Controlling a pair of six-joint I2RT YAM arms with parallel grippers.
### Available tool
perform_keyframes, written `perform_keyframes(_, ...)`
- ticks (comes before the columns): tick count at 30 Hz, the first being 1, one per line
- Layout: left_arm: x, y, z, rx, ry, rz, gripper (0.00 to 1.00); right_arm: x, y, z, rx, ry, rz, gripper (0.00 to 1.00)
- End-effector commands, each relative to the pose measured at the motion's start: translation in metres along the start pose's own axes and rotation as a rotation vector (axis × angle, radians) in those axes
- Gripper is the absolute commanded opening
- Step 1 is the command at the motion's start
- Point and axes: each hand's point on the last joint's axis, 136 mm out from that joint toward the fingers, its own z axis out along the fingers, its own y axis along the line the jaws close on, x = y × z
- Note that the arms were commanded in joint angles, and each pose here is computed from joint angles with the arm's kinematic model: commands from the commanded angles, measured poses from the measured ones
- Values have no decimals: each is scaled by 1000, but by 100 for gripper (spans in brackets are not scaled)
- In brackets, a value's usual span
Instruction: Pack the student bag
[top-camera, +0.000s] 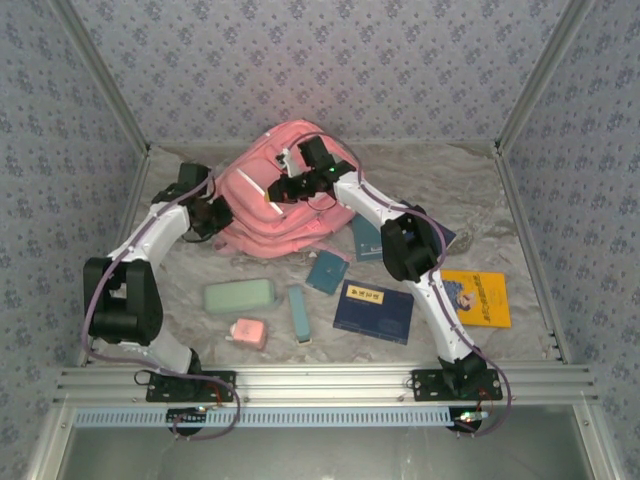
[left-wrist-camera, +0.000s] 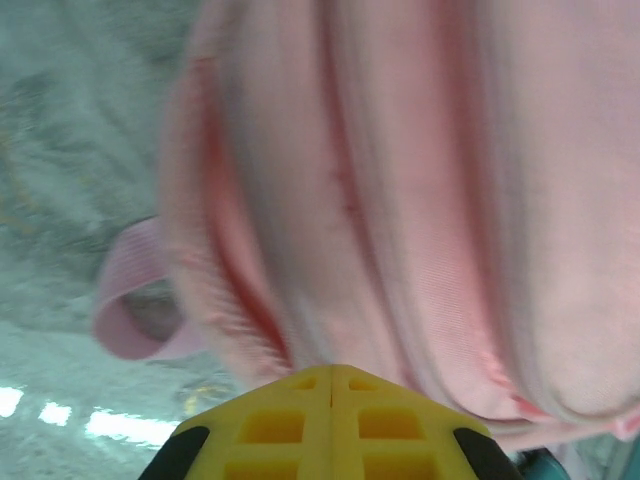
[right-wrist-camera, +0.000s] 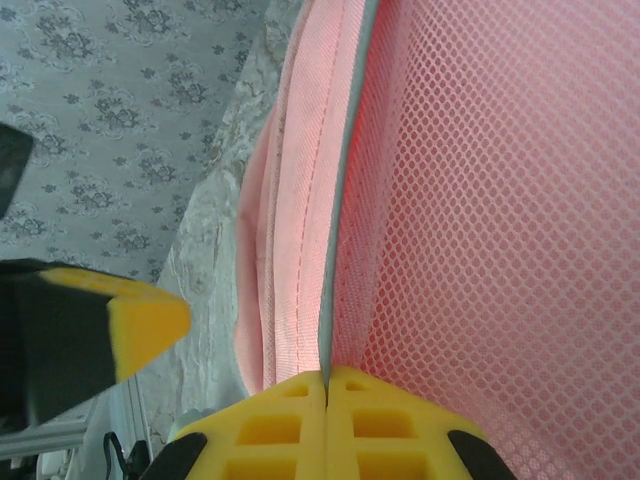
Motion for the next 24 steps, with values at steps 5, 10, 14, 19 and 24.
perform_keyframes(5,20,16,47,23,167,-140,0,15,35,1,-102,76,-80,0)
perform_keyframes(10,17,13,66,32,184,-164,0,30,35,16,-163,133,-74,6)
perform_keyframes(14,16,14,71,24,189,-165,0,40,33,27,-187,162,-68,13)
perform_keyframes(19,15,14,74,20,190,-158,0,50,29,37,-193,193,-68,20)
perform_keyframes(24,12,12,73,29,184,-152,0,58,15,40,-112,212,-95,25)
